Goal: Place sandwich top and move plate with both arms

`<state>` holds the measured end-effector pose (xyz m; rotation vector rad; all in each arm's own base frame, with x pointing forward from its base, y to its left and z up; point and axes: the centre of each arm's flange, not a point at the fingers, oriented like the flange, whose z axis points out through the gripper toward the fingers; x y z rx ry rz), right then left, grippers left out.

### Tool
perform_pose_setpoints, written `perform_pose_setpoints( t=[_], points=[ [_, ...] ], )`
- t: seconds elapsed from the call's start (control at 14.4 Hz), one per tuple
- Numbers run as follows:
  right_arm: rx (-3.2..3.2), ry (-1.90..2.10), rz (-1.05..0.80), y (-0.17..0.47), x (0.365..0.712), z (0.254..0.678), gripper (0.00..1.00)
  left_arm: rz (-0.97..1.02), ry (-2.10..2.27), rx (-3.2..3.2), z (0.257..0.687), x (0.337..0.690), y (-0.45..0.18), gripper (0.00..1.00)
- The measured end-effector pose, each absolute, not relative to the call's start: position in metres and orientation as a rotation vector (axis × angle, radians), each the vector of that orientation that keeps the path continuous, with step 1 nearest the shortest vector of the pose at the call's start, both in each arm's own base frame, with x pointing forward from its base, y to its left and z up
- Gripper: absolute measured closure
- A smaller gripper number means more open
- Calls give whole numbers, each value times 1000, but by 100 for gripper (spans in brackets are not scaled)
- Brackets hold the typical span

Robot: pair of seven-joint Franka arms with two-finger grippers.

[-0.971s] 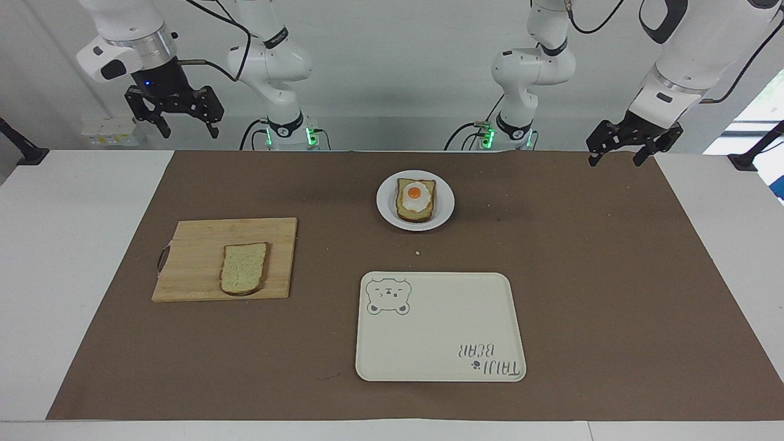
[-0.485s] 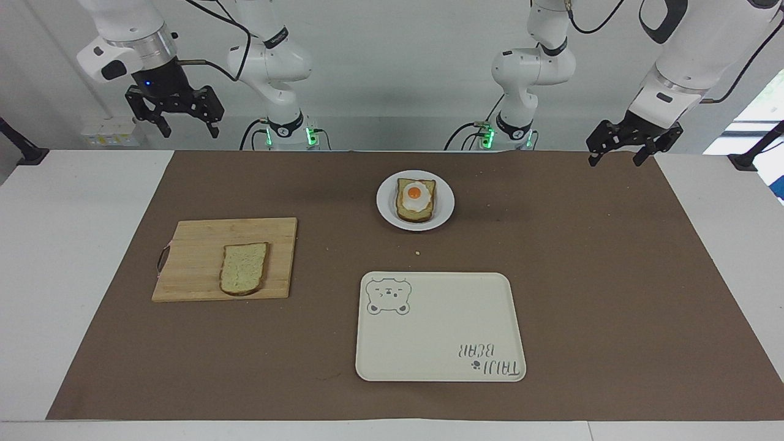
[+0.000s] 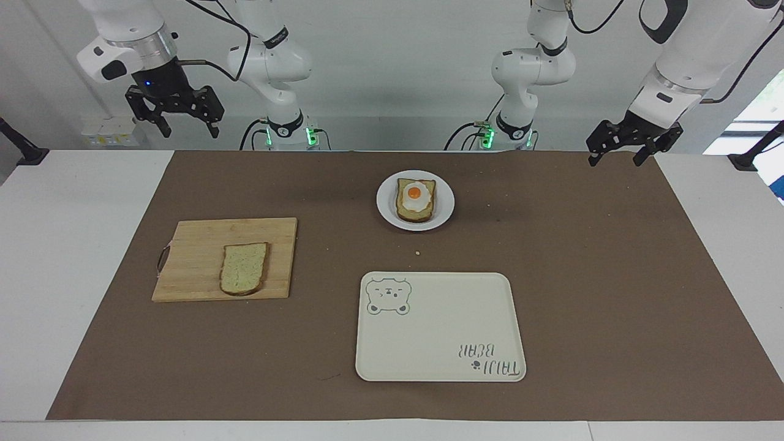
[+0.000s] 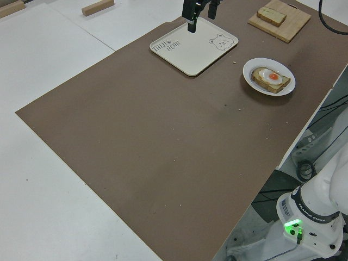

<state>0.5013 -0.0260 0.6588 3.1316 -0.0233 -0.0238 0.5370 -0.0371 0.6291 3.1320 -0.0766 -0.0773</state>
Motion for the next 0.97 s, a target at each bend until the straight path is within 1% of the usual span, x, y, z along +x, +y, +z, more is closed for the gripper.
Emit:
perform_pose_setpoints(
  t=[0.97],
  points=[
    [3132,-28,-35,-28,500,656,0,-77,-77,3132,629,537,-37,0]
  ],
)
